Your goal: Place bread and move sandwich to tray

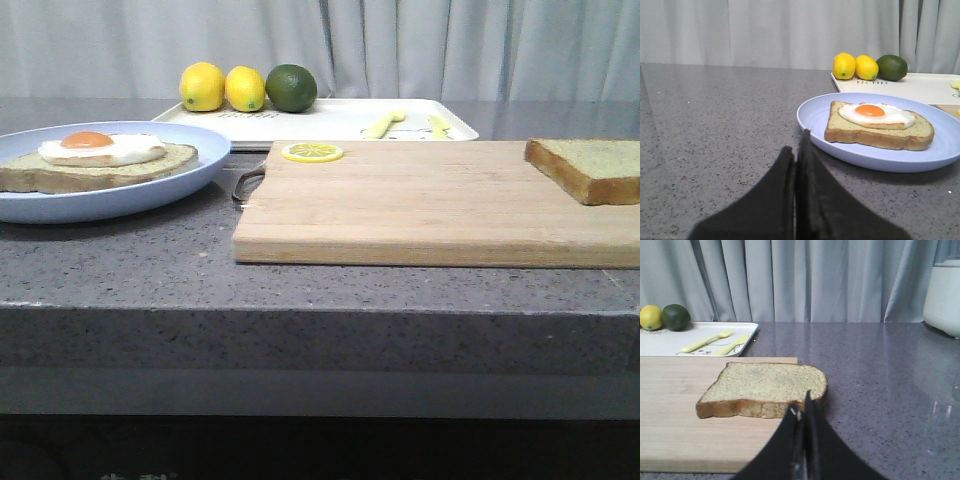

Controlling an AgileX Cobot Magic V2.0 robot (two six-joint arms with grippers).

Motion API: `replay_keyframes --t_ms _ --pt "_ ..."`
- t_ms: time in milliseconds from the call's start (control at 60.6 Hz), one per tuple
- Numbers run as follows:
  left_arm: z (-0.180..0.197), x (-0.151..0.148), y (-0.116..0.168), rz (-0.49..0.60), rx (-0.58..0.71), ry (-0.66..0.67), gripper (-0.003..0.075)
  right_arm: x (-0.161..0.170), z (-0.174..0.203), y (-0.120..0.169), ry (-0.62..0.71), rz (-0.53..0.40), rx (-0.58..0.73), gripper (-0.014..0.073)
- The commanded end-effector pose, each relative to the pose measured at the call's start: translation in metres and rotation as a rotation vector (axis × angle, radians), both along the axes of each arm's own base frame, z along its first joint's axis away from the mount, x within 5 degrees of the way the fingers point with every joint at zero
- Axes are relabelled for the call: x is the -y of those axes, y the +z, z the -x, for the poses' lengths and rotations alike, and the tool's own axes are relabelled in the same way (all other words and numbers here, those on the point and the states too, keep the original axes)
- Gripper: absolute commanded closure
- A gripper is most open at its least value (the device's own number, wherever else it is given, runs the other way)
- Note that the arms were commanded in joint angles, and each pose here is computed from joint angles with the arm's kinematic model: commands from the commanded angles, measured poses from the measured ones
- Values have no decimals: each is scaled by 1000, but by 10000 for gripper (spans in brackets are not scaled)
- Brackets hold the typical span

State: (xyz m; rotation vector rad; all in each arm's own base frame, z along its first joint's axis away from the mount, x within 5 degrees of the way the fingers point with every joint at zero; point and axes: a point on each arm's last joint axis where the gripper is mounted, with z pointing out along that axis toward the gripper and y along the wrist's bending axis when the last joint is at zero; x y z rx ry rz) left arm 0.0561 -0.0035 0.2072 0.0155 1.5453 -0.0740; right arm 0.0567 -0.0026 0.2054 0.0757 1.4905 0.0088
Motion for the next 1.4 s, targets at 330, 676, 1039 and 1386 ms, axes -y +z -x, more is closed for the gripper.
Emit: replay_keyframes --t_ms 330,676,1039,1386 --pt "2 -1 7 22 98 12 738 0 3 10 -4 12 111 663" --pt "2 -1 9 23 118 14 738 0 4 12 -4 13 131 663" --pt "17 -1 67 70 234 -3 738 0 16 60 -8 18 164 663" --pt "23 3 156 38 123 -48 738 2 24 147 -40 59 41 663"
